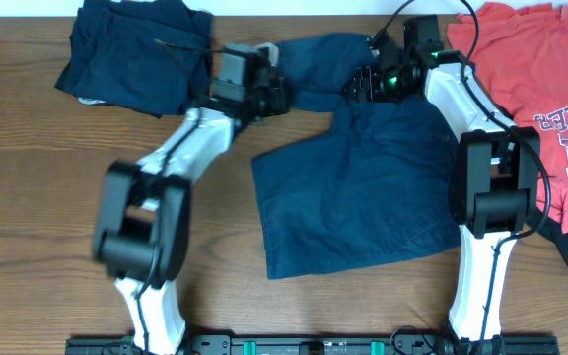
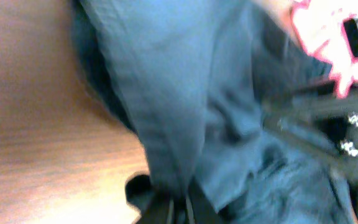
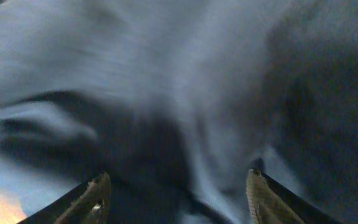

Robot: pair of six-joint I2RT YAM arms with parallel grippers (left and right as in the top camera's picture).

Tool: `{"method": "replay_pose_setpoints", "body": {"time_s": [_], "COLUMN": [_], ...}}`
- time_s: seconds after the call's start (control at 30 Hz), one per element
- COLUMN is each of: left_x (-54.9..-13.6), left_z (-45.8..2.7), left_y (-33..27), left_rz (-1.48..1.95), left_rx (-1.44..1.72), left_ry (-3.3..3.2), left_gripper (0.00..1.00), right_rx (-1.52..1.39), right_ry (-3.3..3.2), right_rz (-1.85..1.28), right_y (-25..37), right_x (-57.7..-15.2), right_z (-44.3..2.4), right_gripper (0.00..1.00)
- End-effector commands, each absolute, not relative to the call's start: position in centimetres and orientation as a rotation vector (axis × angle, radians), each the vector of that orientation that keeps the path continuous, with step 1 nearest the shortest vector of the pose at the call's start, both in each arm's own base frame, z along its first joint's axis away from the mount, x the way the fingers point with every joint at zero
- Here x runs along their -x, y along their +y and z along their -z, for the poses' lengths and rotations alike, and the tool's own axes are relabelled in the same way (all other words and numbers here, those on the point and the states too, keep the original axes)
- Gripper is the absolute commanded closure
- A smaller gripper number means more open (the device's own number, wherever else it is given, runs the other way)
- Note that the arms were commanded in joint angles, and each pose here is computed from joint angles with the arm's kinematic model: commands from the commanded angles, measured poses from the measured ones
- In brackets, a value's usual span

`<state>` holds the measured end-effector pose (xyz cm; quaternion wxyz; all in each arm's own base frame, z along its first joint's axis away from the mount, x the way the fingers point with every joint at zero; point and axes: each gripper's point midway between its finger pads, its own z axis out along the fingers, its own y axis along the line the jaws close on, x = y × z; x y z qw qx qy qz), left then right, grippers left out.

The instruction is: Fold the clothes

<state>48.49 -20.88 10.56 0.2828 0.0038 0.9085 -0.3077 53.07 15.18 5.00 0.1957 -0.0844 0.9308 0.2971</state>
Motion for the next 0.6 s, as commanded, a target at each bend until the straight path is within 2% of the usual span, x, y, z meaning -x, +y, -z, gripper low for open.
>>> {"method": "replay_pose_setpoints", "body": {"time_s": [0.0,0.13,0.3,0.57], "left_x": [-47.4,-44.3,-41.3,-38.2], "left_z": [-14.2,-14.5,-12.1,-10.1], "left_y": [-19.0,-17.0,-15.4,-13.6], "left_rz": [0.774,0.722,0.633,0.510], "left_rx": [-0.106,-0.137,-0.150,-0.101], "left_ry": [2.408,2.516,2.681,2.856], "left_gripper": [0.94,0.94,0.94,0.94], "right_rx": [0.226,0.208,0.150,0.231], "right_ry": [2.592,2.578,2.624,2.613], "right_rz": [-0.852,-0.837,-0.794,-0.651], "right_y": [14.4,13.5,11.6,8.8], "right_x": [-53.2,-53.4,-53.0,-53.2], "right_z": [-5.6,-6.7,-6.3,-7.2], "right_gripper": [0.31,0.29,0.29,0.29]}}
